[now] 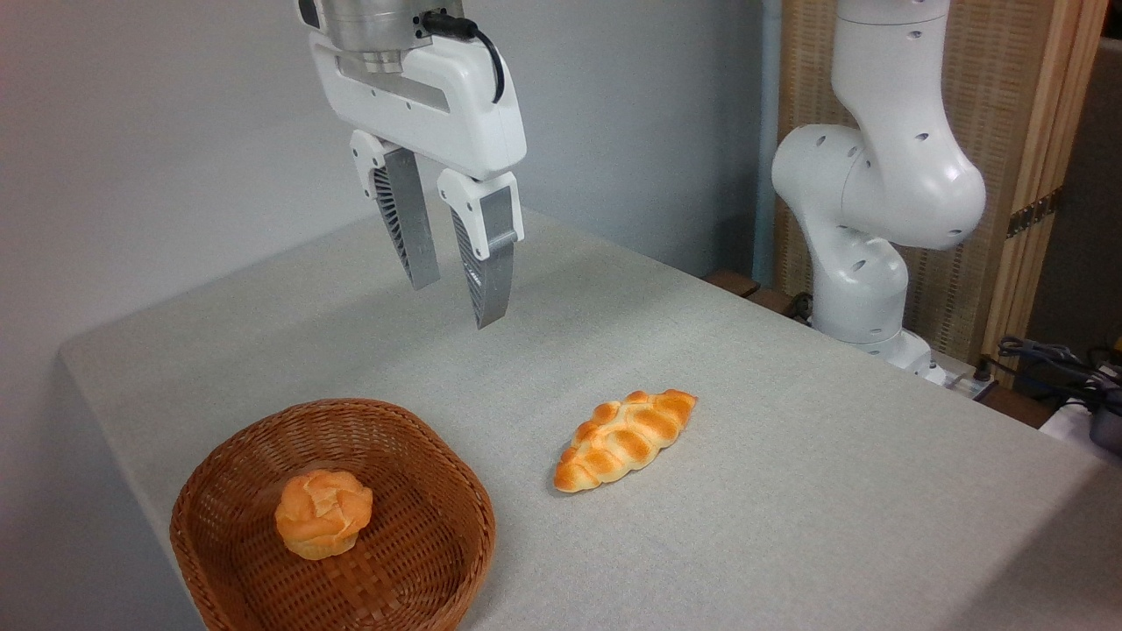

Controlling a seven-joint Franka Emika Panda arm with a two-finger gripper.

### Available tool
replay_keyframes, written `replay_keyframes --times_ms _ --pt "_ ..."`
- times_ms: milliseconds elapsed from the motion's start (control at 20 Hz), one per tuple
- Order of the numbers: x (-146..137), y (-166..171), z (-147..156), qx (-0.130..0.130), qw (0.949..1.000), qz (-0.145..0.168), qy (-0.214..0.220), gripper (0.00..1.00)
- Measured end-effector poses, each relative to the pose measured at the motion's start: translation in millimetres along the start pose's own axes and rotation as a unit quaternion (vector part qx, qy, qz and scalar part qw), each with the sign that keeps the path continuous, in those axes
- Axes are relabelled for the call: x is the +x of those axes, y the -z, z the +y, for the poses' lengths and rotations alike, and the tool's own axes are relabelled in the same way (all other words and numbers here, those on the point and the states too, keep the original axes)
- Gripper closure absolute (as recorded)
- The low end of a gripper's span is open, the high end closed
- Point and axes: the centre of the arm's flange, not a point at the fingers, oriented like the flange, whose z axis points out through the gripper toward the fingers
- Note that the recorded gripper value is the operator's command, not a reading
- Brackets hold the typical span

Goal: Put bread into the basket

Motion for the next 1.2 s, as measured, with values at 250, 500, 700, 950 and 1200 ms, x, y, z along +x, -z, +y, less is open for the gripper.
replay_keyframes --times_ms 250,500,700,950,1200 --pt "0 0 0 0.0 1.0 0.0 0.0 0.0" --pt "0 0 0 0.0 1.0 0.0 0.0 0.0" --pt "-1 -5 0 -0.004 1.0 -0.005 0.0 0.0" --pt "-16 -40 13 -0.032 0.9988 -0.036 0.002 0.0" --pt "-51 -99 43 -0.063 0.9959 -0.062 0.016 0.0"
